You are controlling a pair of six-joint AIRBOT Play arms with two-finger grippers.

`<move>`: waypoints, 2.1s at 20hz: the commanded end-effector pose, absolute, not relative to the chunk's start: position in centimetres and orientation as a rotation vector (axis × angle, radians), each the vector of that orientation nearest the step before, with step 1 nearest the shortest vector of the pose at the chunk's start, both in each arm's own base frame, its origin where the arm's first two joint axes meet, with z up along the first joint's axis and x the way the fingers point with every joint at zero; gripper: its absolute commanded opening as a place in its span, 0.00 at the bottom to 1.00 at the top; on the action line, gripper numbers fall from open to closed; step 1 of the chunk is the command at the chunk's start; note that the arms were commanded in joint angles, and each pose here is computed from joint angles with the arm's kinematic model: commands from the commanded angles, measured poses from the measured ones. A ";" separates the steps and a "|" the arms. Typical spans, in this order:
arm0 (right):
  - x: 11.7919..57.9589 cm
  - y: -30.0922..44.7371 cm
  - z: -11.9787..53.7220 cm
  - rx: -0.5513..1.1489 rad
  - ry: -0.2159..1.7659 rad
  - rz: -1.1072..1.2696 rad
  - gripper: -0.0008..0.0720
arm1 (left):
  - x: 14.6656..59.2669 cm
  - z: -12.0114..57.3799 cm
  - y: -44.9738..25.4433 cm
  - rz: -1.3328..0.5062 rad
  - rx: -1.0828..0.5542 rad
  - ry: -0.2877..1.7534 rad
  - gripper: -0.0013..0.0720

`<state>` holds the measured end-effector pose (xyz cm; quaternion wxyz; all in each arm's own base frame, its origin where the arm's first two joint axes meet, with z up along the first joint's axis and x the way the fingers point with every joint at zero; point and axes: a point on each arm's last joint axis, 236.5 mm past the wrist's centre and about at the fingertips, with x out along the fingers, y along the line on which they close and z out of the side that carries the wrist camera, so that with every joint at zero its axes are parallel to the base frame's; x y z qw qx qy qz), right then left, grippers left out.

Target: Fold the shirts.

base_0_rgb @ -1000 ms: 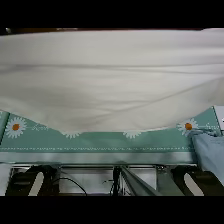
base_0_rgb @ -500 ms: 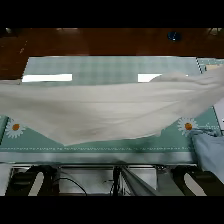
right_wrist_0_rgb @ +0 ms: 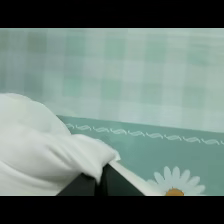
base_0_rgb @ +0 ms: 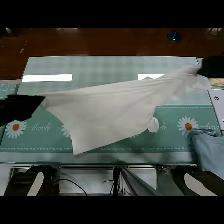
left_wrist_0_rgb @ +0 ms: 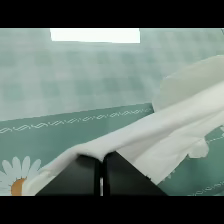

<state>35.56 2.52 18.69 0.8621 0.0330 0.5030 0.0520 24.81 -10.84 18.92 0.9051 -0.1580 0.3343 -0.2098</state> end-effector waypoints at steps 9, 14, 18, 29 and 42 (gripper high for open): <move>47.8 5.9 6.5 0.270 1.068 0.179 0.05 | 33.9 4.5 -9.1 -0.367 -0.339 0.981 0.05; 48.4 6.8 0.4 0.329 1.196 0.186 0.05 | 34.8 0.3 -11.5 -0.407 -0.308 1.065 0.05; 48.6 9.0 -1.9 0.447 1.246 0.231 0.05 | 35.9 -1.0 -14.5 -0.440 -0.260 1.039 0.05; 47.5 -0.2 5.5 -0.021 1.081 0.147 0.61 | 36.3 -0.6 -11.5 -0.363 -0.324 1.066 0.05; 41.0 -1.0 -3.2 0.376 1.246 0.272 0.61 | 34.4 -2.1 -8.0 -0.322 -0.216 1.170 0.05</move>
